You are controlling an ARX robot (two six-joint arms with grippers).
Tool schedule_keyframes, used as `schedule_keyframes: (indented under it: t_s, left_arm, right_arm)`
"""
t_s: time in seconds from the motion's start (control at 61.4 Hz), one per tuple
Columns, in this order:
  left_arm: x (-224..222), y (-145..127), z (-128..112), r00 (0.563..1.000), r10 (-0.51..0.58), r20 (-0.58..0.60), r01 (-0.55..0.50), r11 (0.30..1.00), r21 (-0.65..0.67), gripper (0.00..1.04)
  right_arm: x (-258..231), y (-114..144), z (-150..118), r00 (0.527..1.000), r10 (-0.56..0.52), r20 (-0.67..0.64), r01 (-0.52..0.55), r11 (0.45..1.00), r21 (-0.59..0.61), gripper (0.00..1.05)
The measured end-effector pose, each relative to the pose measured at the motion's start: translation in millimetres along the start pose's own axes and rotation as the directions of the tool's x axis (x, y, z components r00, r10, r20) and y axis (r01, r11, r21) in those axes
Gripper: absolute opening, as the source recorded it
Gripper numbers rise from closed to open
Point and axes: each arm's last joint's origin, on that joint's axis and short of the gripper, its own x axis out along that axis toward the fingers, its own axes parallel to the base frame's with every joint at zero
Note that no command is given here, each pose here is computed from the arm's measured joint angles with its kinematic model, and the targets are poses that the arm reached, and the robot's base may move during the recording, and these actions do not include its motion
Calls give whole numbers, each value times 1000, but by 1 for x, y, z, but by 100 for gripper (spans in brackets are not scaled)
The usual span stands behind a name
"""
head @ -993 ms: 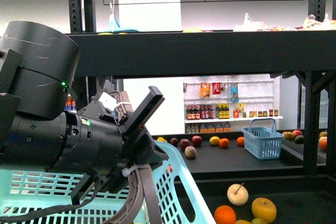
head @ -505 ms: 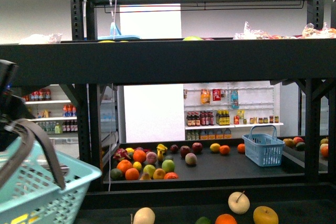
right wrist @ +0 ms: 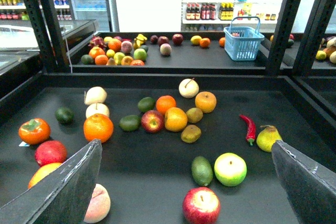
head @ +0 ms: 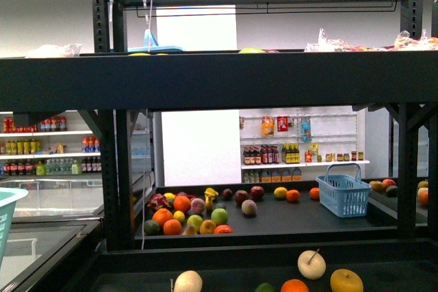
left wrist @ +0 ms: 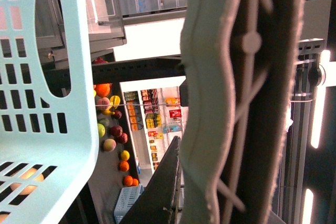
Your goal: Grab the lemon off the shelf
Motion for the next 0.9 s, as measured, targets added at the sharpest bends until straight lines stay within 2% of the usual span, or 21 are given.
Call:
schedule_keyframes:
  t_s: [0.342, 0.57, 0.765, 0.896]
  left_arm:
    - [10, 48, 29, 999, 31, 40, -28, 997, -70, 9]
    - [14, 63, 33, 1000, 1, 20, 0, 998, -69, 10]
    - [10, 69, 35, 1000, -11, 4, 11, 1000, -27, 49]
    - [7, 70, 37, 1000, 6, -11, -6, 1000, -22, 70]
  right_arm:
    - [0, 0, 0, 1000, 0, 0, 0, 1000, 0, 97]
    - [0, 0, 0, 1000, 0, 0, 0, 1000, 0, 97]
    - [0, 0, 0, 1000, 0, 0, 0, 1000, 0, 97]
    - [0, 0, 0, 1000, 0, 0, 0, 1000, 0, 97]
